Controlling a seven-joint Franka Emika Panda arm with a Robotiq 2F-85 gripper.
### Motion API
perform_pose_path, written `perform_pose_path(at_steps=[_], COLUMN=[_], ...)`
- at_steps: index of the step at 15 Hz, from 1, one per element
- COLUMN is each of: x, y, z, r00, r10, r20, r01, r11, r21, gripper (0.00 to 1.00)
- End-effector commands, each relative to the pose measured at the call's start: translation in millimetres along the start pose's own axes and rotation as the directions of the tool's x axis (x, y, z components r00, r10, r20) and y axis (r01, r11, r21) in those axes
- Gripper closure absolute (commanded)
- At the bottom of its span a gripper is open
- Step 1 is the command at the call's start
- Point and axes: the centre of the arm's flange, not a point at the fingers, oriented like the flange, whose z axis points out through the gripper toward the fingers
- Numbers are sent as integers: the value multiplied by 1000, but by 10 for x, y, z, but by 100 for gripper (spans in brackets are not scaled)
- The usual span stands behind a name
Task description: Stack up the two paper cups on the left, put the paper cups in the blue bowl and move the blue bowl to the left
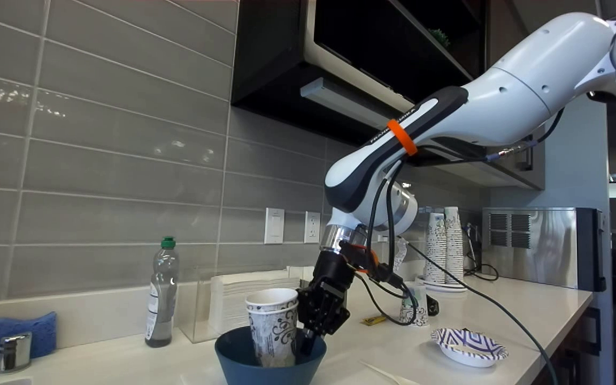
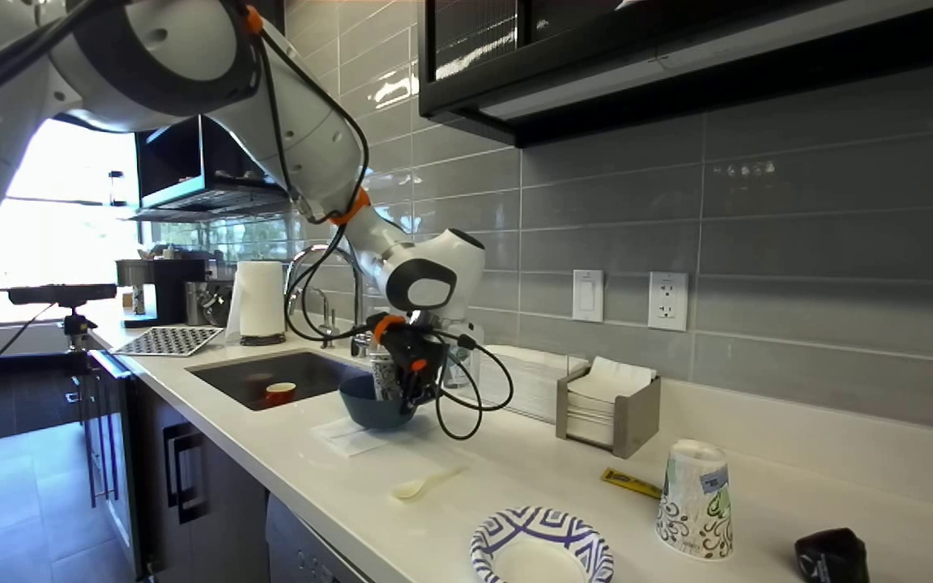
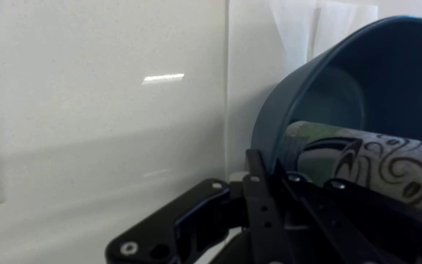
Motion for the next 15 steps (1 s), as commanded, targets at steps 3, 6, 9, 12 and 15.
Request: perform_pose_path(at_steps=[3,6,9,12,15], x=[-38,-31,-22,-10,4], y=[-28,-8,-12,25,55], z=[101,114,43,-76,-245], r00=[1000,1000,1000,1000,999], r10=[-5,-4,-3,1,-4], r20=[18,18,5,-21,-53], r01=[5,4,4,-2,1], r11=[1000,1000,1000,999,998], r21=[-13,-12,-20,-37,-63], gripper=[70,56,36,16,0])
